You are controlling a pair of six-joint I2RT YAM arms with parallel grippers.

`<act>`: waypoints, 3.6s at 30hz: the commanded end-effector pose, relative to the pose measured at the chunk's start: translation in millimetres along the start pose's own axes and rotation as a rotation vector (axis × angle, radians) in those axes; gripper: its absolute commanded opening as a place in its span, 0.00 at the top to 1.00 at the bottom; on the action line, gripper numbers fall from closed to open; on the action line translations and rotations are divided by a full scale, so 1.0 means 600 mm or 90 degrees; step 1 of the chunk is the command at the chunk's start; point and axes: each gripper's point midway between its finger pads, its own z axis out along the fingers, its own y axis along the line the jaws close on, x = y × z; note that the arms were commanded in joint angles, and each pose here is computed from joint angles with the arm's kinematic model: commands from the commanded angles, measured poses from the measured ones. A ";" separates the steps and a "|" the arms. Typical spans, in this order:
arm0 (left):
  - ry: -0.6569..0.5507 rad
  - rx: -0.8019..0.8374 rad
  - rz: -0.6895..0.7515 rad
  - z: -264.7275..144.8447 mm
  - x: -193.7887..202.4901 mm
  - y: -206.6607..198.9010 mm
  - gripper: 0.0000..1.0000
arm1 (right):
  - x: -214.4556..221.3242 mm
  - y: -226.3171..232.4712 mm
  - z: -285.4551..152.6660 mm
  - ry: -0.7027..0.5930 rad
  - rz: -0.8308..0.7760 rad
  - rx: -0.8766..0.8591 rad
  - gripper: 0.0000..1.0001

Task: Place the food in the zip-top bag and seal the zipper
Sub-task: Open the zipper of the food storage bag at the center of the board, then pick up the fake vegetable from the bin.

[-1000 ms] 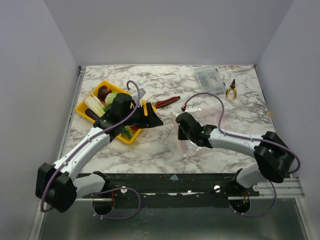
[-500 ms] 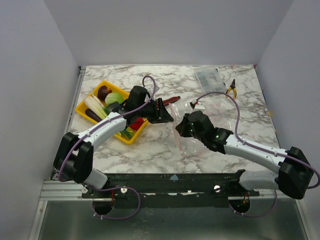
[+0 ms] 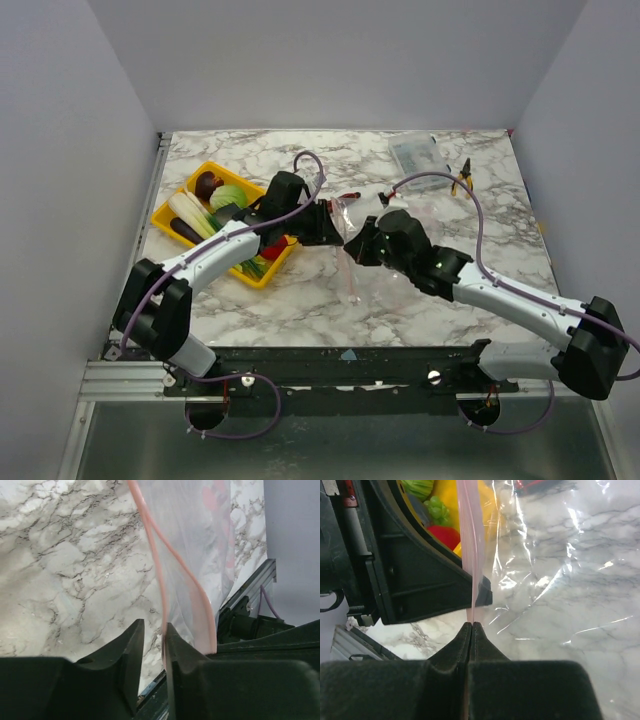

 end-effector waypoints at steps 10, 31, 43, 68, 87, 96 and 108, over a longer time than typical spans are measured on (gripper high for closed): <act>-0.030 0.038 0.039 -0.021 -0.013 -0.039 1.00 | 0.018 -0.068 -0.022 -0.004 -0.144 0.366 0.75; 0.024 0.111 -0.004 -0.011 0.012 -0.062 1.00 | -0.024 -0.065 0.005 -0.115 -0.195 0.428 0.65; 0.038 0.097 -0.001 -0.003 0.016 -0.050 1.00 | -0.062 -0.053 0.007 -0.121 -0.309 0.460 1.00; 0.073 0.050 0.005 0.002 0.014 -0.028 0.55 | -0.114 -0.048 -0.078 -0.153 -0.343 0.380 1.00; -0.181 -0.136 0.039 -0.220 -0.012 0.092 0.15 | -0.082 -0.074 -0.055 -0.140 -0.300 0.313 1.00; -0.469 -0.439 -0.174 -0.390 -0.111 0.285 0.03 | -0.073 -0.071 -0.044 -0.133 -0.301 0.280 1.00; -0.487 -0.573 -0.443 -0.416 -0.165 0.450 0.14 | -0.067 -0.076 -0.036 -0.121 -0.306 0.261 1.00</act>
